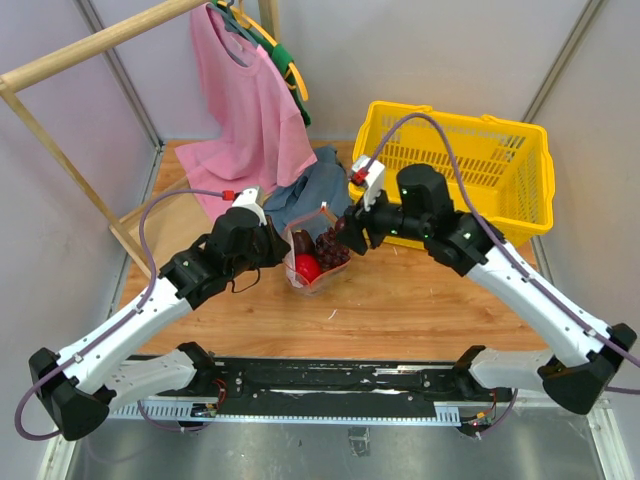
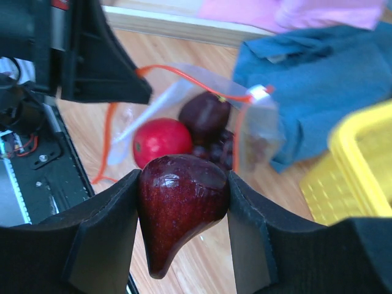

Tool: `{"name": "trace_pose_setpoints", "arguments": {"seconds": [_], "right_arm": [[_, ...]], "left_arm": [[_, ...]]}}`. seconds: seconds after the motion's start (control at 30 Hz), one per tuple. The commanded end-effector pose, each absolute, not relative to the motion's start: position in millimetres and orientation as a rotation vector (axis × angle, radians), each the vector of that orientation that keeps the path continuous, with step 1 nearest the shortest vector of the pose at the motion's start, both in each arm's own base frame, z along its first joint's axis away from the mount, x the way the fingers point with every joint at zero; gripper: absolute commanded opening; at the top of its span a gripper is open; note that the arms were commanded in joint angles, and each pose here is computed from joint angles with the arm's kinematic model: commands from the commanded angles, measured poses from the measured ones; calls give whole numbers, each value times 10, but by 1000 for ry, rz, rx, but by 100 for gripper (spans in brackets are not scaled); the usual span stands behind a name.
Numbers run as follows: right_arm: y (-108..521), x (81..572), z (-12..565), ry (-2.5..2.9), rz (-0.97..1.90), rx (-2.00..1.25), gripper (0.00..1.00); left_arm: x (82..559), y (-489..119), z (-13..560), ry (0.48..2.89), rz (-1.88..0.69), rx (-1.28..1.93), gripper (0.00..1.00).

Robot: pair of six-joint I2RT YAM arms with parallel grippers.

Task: Place the food in the zip-top bag and seal the zipper
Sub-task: Place the fake fruit in the zipper food storage bag.

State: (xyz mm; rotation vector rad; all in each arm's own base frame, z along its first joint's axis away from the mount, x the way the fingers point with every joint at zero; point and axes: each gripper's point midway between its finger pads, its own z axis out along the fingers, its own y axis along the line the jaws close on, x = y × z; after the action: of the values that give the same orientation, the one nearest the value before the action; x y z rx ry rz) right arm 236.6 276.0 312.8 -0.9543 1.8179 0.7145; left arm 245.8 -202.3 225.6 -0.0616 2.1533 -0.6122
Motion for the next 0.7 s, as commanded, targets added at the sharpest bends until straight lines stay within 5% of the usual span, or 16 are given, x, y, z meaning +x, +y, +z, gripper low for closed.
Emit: {"name": "trace_pose_setpoints", "arguments": {"seconds": [0.0, 0.2, 0.4, 0.67], "right_arm": [[3256, 2259, 3108, 1734, 840, -1044, 34], [3526, 2425, 2808, 1784, 817, -1047, 45], [3598, 2604, 2811, 1761, 773, -986, 68], [3430, 2536, 2974, 1748, 746, -952, 76]], "left_arm": [[2501, -2042, 2445, 2114, -640, -83, 0], [2474, -2058, 2461, 2117, -662, -83, 0], [2458, -2078, 2437, 2130, -674, -84, 0], [2459, -2082, 2438, 2133, -677, -94, 0]]}}
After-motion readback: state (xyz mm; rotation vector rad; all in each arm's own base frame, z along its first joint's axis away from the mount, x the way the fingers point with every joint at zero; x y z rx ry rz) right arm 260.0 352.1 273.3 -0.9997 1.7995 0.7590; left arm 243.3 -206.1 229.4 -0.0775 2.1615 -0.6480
